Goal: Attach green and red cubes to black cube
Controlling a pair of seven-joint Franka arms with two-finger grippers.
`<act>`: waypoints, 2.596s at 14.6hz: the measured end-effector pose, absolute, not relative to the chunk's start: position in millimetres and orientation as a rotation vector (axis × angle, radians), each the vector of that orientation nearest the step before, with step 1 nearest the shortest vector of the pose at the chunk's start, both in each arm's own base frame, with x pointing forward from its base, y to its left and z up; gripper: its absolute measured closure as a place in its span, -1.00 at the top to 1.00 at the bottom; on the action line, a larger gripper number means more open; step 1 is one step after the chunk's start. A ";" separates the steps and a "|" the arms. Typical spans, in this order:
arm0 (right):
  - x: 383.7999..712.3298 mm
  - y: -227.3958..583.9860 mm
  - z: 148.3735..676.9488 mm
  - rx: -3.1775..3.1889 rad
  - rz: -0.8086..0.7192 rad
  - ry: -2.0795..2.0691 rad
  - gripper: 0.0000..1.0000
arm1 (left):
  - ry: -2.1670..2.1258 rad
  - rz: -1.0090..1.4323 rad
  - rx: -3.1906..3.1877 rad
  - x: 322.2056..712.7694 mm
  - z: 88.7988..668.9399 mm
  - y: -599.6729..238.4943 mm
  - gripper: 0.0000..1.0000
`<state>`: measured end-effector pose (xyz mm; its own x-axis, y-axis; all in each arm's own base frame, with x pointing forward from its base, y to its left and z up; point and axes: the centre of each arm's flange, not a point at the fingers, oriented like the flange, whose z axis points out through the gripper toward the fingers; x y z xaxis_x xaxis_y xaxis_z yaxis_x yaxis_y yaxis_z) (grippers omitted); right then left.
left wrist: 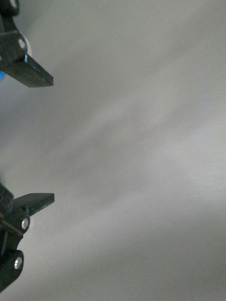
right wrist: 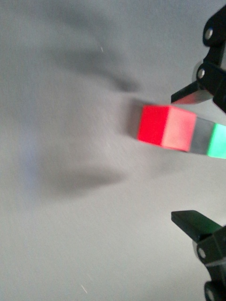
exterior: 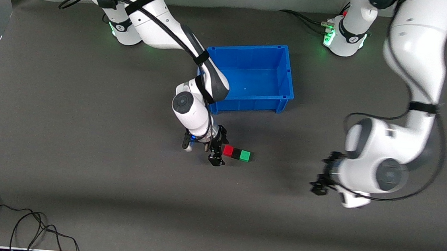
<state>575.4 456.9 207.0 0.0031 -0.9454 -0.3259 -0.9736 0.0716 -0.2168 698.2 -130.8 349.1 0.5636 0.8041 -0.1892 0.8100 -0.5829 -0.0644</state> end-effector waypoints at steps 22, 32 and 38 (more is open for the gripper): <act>623.1 108.1 564.6 -3.046 -0.065 0.774 1.00 | -0.068 -0.044 3.160 571.3 569.5 12.8 1.00; 587.1 -33.0 604.5 -3.185 -0.083 0.121 1.00 | -0.079 -0.051 3.161 564.2 561.1 7.3 1.00; 575.9 -43.2 608.5 -3.183 -0.014 0.000 1.00 | -0.079 -0.042 3.161 565.6 560.8 7.5 1.00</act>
<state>575.9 -43.2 608.5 1.0000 0.0001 0.0085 -0.0003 -0.9992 0.0411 565.6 7.5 560.8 0.9984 -0.0495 -0.0271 -0.0501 -0.9985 -0.0201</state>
